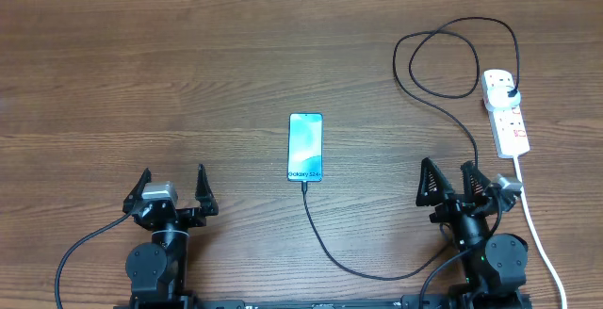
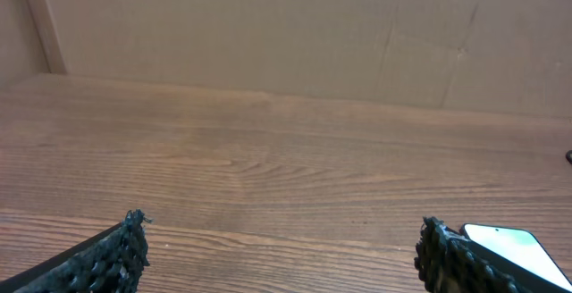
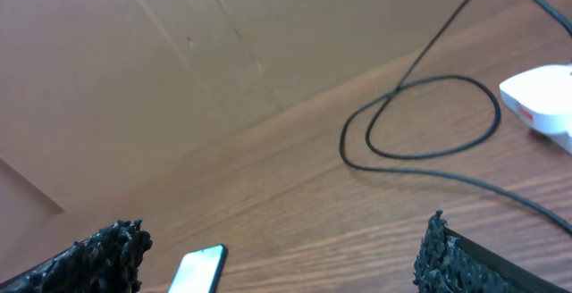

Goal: Plug charger to phone and switch on socket

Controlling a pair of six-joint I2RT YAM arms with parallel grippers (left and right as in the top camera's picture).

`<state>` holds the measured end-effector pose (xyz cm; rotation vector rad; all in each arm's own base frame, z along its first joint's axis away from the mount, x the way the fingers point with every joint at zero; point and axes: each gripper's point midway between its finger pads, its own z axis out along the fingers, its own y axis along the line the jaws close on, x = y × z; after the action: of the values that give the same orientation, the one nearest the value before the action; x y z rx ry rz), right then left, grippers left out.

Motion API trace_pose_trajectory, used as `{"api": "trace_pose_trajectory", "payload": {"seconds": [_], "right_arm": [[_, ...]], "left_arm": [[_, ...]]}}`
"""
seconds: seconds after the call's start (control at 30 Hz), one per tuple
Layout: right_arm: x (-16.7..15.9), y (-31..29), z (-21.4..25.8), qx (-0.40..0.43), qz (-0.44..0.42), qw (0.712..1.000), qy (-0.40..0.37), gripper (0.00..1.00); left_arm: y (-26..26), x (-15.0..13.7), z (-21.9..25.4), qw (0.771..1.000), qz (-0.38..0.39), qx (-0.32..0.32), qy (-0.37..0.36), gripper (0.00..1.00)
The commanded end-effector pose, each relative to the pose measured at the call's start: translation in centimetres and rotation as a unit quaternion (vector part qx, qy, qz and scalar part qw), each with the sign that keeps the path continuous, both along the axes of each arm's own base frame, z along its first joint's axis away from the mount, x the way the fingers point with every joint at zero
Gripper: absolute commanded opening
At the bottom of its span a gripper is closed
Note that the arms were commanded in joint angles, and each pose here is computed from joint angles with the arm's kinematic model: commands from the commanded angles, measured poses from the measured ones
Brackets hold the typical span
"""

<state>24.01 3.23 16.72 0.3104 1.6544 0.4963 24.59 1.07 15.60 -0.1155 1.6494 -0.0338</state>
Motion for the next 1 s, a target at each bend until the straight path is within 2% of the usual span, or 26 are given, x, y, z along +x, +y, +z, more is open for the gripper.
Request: {"api": "trace_pose_trajectory", "payload": {"seconds": [0.0,0.7,0.97], "right_arm": [[0.09,-0.06,-0.23,-0.001,-0.003,1.0,0.001,1.0],[0.1,-0.08,-0.25,-0.001,-0.003,1.0,0.001,1.0],[0.2,-0.95,-0.23,-0.004,-0.029,1.0,0.001,1.0]], "left_arm": [[-0.06,0.0,-0.03,1.0,-0.004,0.013,-0.002,1.0],[-0.06,0.0,-0.03,1.0,-0.004,0.013,-0.002,1.0],[-0.06,0.0,-0.03,1.0,-0.004,0.013,-0.002,1.0]]}}
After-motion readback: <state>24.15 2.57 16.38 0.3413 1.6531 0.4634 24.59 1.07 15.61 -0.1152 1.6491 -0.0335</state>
